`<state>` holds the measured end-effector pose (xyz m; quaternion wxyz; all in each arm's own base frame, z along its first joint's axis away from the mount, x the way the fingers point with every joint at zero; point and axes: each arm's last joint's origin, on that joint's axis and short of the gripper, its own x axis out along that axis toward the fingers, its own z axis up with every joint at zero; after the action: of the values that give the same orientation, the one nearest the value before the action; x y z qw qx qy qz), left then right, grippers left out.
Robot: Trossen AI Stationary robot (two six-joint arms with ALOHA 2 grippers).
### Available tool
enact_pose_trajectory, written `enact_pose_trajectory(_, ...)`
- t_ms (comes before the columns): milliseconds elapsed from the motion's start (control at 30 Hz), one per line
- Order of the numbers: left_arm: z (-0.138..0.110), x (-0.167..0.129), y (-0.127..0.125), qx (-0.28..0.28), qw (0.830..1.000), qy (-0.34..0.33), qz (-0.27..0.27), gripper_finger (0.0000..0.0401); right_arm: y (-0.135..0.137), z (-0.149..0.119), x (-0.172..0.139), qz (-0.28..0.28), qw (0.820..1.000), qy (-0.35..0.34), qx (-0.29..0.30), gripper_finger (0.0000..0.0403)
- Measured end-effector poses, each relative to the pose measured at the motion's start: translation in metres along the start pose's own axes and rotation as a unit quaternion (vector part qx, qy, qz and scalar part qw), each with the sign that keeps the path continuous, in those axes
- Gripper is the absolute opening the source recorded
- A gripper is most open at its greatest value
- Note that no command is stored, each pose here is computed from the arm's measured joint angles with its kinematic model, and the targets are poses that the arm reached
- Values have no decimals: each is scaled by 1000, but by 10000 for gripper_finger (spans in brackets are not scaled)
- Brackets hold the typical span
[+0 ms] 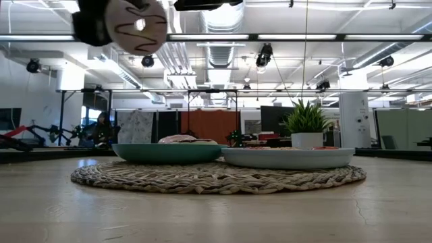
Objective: Pick & Place donuts
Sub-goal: Put the big purple donut on the green plate
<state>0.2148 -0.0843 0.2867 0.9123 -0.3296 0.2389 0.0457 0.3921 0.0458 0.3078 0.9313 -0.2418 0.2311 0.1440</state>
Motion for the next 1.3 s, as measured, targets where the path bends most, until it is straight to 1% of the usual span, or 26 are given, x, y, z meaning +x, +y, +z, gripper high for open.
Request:
enact_pose_trajectory(133,13,7,-1,23,1000,-3,-8,8,2,0,0,4,1000,2,0,221)
enact_pose_trajectory(500,35,30,-12,68,997,17,-12,7,4,-2,0,11,1000,15,-2,222)
enact_pose_trajectory(667,41,35,-18,85,996,21,-19,7,6,-3,0,19,1000,24,-2,222)
enact_pose_trajectory(867,42,35,-14,87,996,29,-4,7,11,-3,0,27,999,32,-5,221)
enact_pose_trajectory(1100,47,34,-12,83,996,17,0,7,15,-1,0,31,999,30,-28,222)
enact_pose_trajectory(1300,49,34,-13,80,997,14,-10,7,15,-1,0,29,999,32,-26,221)
